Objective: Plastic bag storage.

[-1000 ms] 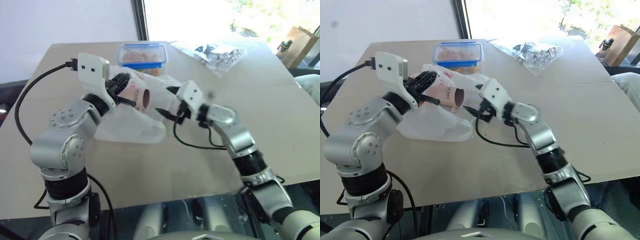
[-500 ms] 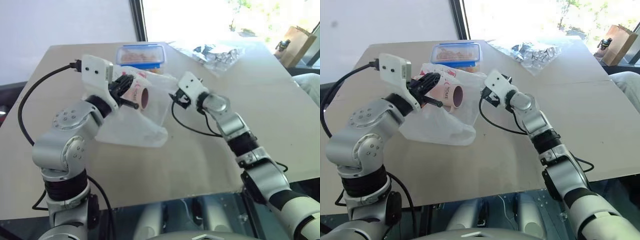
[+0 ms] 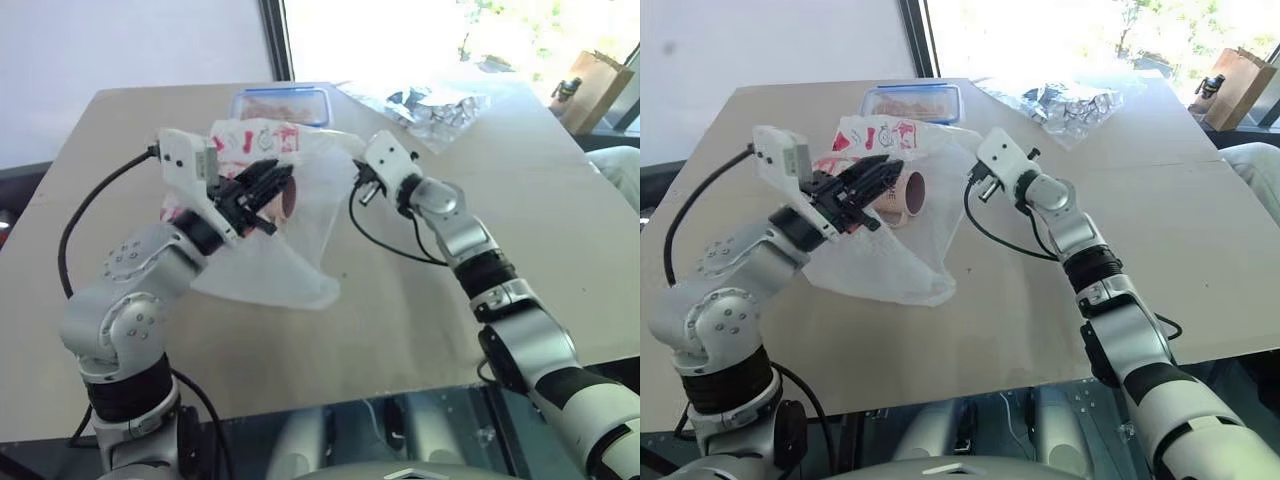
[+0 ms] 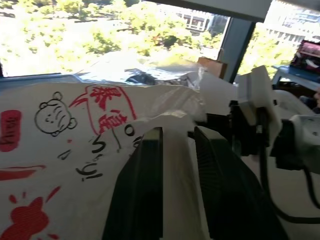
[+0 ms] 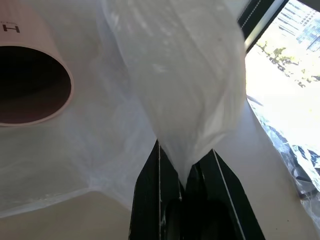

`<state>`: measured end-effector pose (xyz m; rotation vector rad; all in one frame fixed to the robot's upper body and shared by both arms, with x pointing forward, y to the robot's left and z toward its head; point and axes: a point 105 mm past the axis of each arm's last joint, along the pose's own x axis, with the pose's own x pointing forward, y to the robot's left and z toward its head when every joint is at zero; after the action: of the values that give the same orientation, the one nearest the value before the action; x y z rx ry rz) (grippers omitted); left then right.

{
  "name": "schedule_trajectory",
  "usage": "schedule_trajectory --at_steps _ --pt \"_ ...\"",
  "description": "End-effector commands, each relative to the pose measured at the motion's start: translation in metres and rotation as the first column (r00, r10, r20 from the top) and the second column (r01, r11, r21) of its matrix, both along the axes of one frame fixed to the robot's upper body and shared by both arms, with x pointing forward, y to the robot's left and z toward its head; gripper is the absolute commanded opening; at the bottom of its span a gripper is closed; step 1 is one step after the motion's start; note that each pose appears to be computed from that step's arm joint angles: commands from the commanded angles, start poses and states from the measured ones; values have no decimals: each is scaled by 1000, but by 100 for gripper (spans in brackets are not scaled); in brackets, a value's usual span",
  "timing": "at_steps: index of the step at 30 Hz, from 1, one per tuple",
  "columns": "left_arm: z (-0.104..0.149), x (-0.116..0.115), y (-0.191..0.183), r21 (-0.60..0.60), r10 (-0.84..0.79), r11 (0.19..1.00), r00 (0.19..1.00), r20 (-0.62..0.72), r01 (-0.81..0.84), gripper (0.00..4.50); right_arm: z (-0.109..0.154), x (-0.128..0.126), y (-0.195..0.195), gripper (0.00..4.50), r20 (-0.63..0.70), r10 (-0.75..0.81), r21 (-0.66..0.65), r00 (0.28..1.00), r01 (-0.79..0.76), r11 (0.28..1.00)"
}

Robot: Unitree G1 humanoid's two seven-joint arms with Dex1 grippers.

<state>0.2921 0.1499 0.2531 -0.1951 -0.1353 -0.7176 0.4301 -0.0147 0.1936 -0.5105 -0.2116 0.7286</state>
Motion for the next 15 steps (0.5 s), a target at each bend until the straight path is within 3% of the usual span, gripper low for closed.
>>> schedule_trajectory --at_steps 1,2,3,8,15 --pt "8 -49 -18 -106 -345 935 936 -63 338 313 25 0 -1 0 64 8 21 998 -10 1000" --pt "9 -62 -20 -140 -421 903 902 -95 406 339 23 1 -2 0 60 5 19 998 -6 1000" --pt "8 -76 -18 -174 -486 870 864 -131 462 401 22 2 -3 0 57 2 16 998 -3 1000" --pt "-30 -111 -17 -102 -489 866 790 -370 489 401 16 1 -5 0 36 3 20 999 -4 1000" --pt "-84 -128 -12 -99 -350 930 767 -538 354 401 19 -1 -3 0 34 9 23 999 -10 1000"
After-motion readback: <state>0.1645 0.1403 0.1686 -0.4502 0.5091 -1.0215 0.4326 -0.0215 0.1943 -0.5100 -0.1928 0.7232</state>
